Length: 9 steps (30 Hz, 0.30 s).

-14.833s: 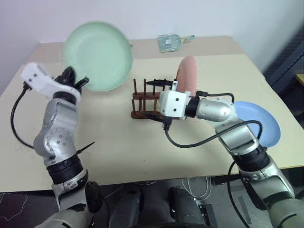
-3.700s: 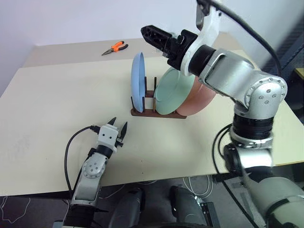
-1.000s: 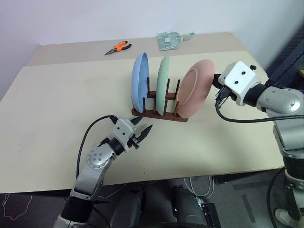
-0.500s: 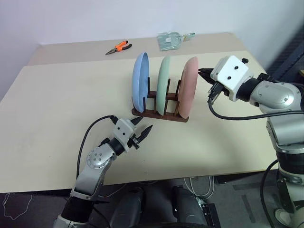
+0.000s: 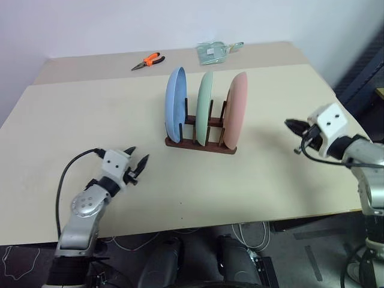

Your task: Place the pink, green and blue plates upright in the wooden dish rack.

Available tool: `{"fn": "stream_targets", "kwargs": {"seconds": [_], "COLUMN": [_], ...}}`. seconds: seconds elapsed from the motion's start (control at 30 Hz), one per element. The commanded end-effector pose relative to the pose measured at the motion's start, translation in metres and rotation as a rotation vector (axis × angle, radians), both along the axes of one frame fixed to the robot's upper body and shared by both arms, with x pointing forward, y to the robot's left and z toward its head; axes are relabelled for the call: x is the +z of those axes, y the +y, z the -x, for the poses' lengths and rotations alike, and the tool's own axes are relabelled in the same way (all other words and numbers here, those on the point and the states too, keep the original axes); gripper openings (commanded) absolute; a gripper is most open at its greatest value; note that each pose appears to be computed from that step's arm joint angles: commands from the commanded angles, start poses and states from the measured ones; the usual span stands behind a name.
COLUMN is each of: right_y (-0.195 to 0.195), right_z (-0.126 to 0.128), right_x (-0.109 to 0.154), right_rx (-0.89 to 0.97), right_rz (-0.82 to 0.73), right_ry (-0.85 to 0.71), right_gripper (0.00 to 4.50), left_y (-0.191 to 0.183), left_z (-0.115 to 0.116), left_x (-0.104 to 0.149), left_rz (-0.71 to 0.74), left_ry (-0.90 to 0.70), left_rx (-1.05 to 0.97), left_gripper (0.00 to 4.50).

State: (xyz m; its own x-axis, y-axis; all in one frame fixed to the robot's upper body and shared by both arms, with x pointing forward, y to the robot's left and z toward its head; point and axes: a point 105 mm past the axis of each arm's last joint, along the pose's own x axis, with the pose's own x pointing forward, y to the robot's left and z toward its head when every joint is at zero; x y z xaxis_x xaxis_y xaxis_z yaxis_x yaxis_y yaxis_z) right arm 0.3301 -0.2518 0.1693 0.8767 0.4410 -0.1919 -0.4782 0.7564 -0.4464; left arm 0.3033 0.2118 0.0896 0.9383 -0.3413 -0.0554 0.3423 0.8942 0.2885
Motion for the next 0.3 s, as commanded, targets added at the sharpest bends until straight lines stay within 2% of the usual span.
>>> {"fn": "stream_targets", "kwargs": {"seconds": [0.03,0.3], "right_y": [0.010,0.026], "right_z": [-0.001,-0.013], "right_x": [0.009,-0.011], "right_rx": [0.055,0.088], "right_rz": [-0.031,-0.066], "right_ry": [-0.059,-0.033], "right_gripper": [0.05,0.05], "left_y": [0.014,0.015], "left_z": [0.003,0.006], "left_x": [0.008,0.010], "left_rz": [-0.019,-0.004], "left_ry": [-0.032,-0.049], "left_rx": [0.025,0.051], "left_gripper": [2.43,2.43]}}
